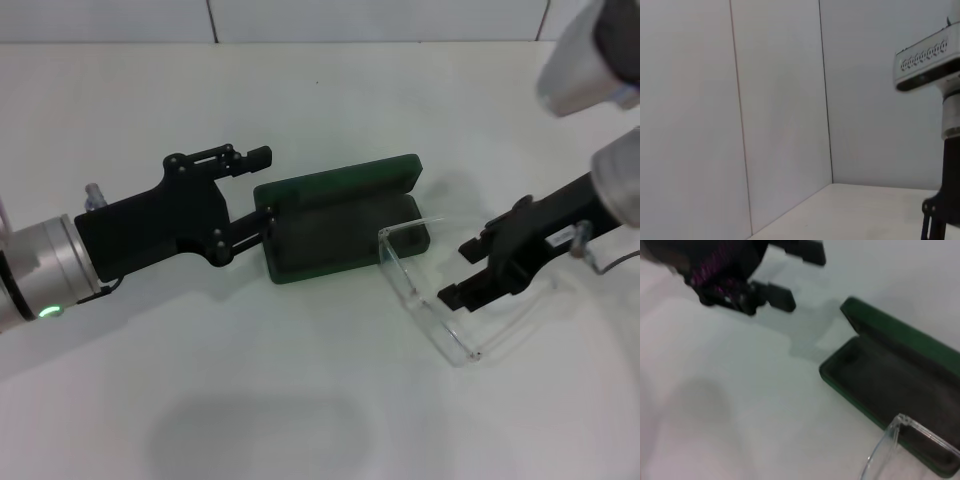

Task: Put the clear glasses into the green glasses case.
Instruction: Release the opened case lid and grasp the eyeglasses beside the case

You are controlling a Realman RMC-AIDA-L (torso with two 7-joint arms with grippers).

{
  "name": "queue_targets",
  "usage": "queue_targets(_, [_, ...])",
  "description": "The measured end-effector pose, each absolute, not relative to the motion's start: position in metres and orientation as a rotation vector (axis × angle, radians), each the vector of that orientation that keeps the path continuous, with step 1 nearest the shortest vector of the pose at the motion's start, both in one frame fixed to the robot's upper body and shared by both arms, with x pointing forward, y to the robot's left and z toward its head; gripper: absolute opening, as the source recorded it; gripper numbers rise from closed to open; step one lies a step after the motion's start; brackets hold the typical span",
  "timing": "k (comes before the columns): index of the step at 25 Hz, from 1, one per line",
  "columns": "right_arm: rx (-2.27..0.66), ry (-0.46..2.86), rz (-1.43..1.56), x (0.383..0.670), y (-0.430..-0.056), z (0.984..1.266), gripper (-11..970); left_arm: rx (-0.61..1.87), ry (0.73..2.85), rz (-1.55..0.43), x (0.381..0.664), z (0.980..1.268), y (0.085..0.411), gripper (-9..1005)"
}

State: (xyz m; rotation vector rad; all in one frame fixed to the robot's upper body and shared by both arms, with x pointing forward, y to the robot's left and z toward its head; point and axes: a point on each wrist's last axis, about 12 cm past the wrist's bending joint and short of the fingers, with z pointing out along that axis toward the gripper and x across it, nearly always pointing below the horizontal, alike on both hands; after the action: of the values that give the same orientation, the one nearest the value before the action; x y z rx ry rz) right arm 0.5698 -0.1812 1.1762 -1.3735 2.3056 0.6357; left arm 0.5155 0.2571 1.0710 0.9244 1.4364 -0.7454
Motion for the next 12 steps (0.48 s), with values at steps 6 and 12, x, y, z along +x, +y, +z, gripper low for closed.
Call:
queue_targets(6, [-1.389,2.326,0.621,0.571,-0.166,1.164,693,0.924,1.432,-0.739,0.517,1.072,0.258,527])
queue_targets(12, [-1.355,2.344,0.619,0.573,-0.152,1.154,693,0.918,1.44,-0.729,0.515,1.071,0.262,527])
